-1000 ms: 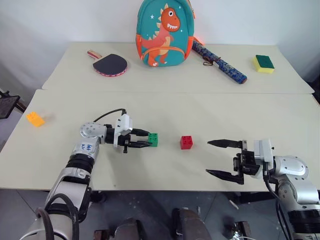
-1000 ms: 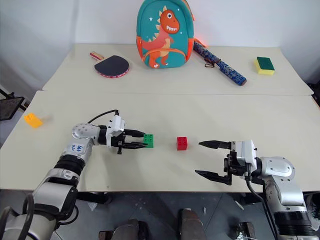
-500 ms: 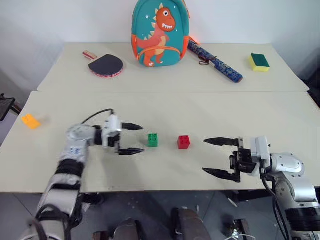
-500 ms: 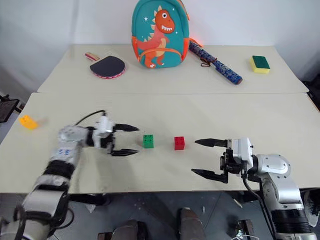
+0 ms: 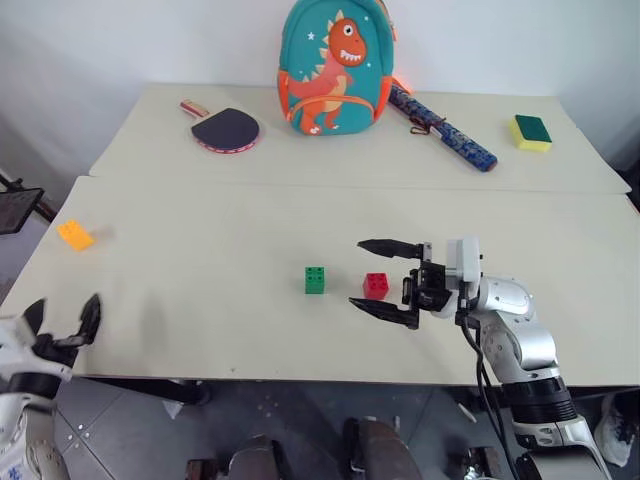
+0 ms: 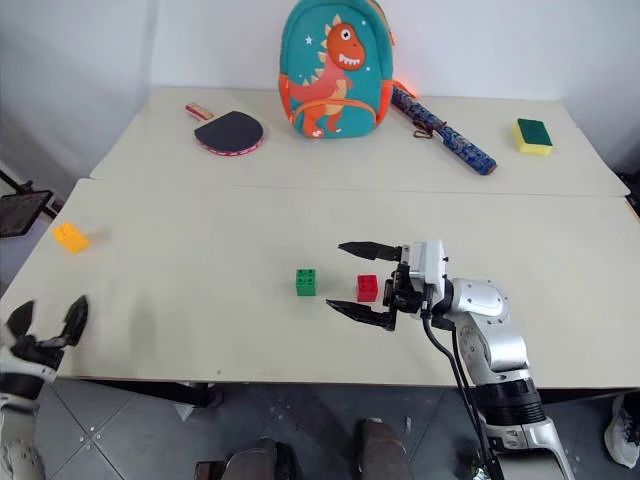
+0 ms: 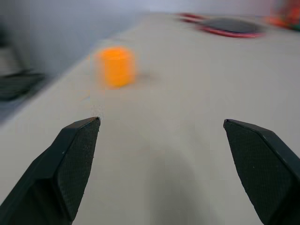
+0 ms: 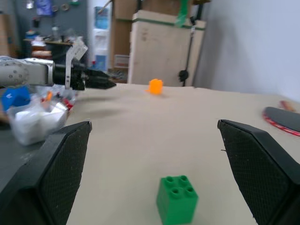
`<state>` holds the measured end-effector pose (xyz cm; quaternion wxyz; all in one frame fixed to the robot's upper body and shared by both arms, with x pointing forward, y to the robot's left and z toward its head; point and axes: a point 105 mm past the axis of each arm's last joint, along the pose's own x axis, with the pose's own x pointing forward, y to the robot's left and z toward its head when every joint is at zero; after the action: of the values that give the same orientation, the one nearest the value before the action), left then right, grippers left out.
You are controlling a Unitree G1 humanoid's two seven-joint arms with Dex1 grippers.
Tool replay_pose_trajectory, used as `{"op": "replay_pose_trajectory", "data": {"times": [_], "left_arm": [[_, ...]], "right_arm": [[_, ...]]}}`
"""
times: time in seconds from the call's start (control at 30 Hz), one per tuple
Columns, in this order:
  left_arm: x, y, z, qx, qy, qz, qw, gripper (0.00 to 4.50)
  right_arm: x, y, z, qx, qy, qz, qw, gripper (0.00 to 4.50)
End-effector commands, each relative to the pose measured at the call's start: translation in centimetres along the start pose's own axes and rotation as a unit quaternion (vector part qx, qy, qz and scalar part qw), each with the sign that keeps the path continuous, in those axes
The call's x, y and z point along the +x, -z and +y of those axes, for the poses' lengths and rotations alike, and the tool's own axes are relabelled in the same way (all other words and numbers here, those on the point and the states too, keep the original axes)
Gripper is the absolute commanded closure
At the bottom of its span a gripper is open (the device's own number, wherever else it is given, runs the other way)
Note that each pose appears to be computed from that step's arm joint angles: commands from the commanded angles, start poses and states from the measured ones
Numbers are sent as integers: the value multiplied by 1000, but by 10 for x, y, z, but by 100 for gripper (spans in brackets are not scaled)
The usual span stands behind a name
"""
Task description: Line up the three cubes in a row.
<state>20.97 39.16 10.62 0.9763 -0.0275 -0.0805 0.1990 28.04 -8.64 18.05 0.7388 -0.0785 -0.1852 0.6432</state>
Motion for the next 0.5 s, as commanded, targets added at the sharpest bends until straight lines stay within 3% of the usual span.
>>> {"op": "replay_pose_trajectory", "data": {"times": [0.03, 0.17, 0.3, 0.5], "left_arm": [[-5, -16, 2, -16, -59, -33, 998, 1], [12, -10, -24, -41, -73, -18, 996, 1], [54, -11, -31, -30, -136, 8, 990, 1], [121, -18, -41, -44, -150, 32, 987, 1]], "right_arm": [[0, -6, -3, -17, -9, -5, 1000, 0], [-2, -3, -4, -10, -18, 1, 1000, 0], [-2, 0, -5, -2, -21, 6, 1000, 0], [0, 2, -3, 1, -20, 8, 1000, 0]]}}
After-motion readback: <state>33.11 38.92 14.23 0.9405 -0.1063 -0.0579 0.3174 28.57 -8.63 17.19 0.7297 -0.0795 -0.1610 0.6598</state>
